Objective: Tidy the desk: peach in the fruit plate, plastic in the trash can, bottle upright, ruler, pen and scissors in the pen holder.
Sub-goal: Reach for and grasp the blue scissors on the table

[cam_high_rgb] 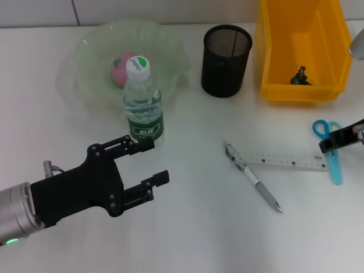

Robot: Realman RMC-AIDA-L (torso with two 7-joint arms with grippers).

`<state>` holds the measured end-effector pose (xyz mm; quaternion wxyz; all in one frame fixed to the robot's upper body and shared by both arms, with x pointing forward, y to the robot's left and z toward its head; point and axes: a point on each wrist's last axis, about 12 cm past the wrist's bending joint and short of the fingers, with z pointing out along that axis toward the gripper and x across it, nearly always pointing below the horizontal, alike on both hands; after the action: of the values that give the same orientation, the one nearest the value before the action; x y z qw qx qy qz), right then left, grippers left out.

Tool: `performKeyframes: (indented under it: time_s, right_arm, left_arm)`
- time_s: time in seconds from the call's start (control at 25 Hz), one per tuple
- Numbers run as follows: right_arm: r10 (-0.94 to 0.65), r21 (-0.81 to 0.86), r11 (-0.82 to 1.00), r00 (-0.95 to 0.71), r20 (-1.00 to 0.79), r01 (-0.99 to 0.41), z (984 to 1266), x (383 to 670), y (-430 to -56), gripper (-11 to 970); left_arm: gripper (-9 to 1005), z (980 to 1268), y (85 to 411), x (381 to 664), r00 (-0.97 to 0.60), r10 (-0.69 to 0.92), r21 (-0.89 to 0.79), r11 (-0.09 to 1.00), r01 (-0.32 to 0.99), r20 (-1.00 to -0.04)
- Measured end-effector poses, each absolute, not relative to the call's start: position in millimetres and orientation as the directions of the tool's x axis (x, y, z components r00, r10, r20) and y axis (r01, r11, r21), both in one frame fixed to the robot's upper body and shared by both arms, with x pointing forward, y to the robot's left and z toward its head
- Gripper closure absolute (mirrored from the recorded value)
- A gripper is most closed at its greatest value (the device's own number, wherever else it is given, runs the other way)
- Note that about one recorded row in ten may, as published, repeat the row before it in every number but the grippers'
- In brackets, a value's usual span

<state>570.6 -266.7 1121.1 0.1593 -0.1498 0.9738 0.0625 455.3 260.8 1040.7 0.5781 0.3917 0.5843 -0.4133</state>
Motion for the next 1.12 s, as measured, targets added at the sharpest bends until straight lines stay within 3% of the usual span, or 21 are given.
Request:
performKeyframes:
  time_s: [0.72, 0.92, 1.12]
  right_arm:
    - [-0.277, 0.056, 0.949, -0.904, -0.325, -0.311, 1118.4, 573.9, -266.8, 612]
    - [-0.276, 0.056, 0.949, -0.906, -0.321, -0.309, 1117.0, 573.9, -267.0, 734]
    - [-0.277, 0.056, 0.949, -0.906, -0.321, -0.31, 1117.0, 573.9, -267.0, 737]
  left_arm:
    - [356, 1039.7, 261.0, 455.0, -0.017, -0.013, -0.02, 0.355, 0.935, -1.0]
    - [356, 1039.6, 261.1, 454.9, -0.017, -0.013, -0.02, 0.356, 0.934, -1.0]
    - [356, 1039.5, 261.3, 454.9, -0.017, -0.013, -0.021, 0.357, 0.934, -1.0]
